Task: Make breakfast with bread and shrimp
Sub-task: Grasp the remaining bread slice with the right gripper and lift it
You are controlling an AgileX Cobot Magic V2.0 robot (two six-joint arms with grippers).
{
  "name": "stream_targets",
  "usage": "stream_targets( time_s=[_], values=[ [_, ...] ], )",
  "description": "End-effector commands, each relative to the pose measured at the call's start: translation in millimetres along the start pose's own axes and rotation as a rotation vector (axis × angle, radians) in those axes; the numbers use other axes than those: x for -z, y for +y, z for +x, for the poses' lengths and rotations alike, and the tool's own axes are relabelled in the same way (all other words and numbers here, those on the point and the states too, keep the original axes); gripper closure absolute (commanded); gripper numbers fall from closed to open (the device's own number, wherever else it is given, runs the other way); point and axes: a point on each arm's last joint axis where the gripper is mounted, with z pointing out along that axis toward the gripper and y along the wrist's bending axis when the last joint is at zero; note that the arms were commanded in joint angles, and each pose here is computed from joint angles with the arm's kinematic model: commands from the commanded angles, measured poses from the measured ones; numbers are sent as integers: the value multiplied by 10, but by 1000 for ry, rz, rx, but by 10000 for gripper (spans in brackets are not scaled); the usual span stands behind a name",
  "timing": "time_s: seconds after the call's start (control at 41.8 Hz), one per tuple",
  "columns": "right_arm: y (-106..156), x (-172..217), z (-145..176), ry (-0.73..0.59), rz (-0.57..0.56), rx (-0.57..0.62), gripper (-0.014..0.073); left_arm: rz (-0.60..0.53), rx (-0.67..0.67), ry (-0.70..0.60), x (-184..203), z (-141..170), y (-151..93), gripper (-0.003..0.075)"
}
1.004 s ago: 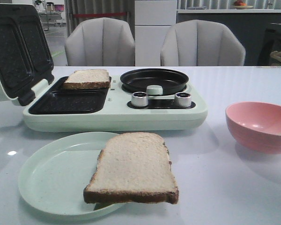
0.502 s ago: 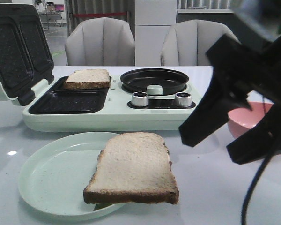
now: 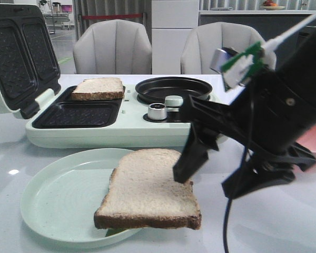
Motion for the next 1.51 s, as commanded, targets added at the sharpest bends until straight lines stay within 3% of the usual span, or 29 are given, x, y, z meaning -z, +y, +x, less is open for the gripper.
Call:
stream_targets(
  time_s=[0.0,0.502,0.574,0.813,0.956,1.148,1.482],
  values=[
    [145,60,-155,-34,-49,32,27,18,-8,-92,63,-115,-22,211],
    [125,-265,-263,56,-41,25,29,18,-8,-92,63,-115,-22,211],
    [126,-268,-255,65,-43,28,68,18,-8,-92,63,-115,-22,211],
    [128,-268,-251,69,-45,30,384,18,-8,-92,63,-115,-22,211],
    [129,-268,-247,73,-47,30,487,18,-8,-92,63,-115,-22,211],
    [170,-199,-239,78,-65,41,530,17,-9,-92,63,-116,-21,211],
    [374,258,-294,-55,-127,122,531,16,-9,-90,63,-114,-20,211]
  ],
)
